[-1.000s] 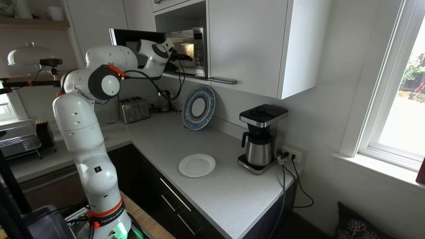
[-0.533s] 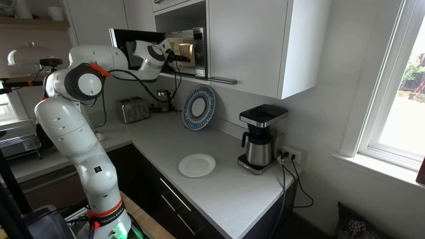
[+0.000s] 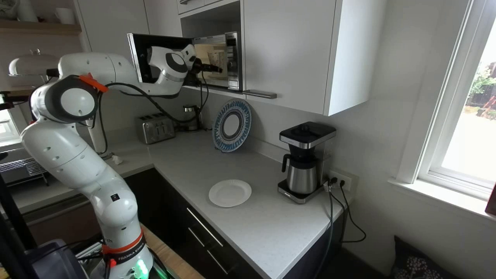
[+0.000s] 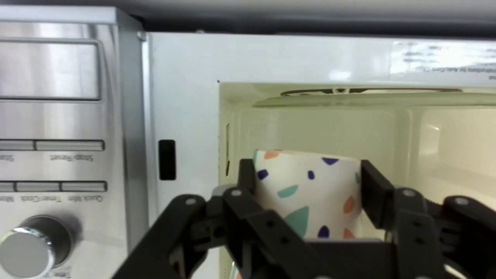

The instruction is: Move the cup from the microwave to the counter

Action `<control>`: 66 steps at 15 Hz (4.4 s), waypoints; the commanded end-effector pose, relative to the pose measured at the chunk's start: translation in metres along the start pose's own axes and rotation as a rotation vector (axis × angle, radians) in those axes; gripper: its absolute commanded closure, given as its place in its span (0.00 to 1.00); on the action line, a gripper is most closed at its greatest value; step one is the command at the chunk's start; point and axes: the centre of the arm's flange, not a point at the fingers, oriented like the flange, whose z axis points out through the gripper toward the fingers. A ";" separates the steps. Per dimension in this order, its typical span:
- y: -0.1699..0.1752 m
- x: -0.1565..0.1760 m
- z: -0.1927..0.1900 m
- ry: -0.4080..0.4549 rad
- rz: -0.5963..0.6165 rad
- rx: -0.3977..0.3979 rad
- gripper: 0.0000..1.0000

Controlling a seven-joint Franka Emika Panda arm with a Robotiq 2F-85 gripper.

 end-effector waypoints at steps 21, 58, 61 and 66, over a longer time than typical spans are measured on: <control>0.079 -0.092 -0.064 -0.297 0.014 -0.135 0.59; 0.124 -0.294 0.073 -0.541 0.326 -0.766 0.59; 0.143 -0.331 0.103 -0.560 0.369 -0.821 0.59; 0.174 -0.373 0.137 -0.558 0.399 -0.862 0.59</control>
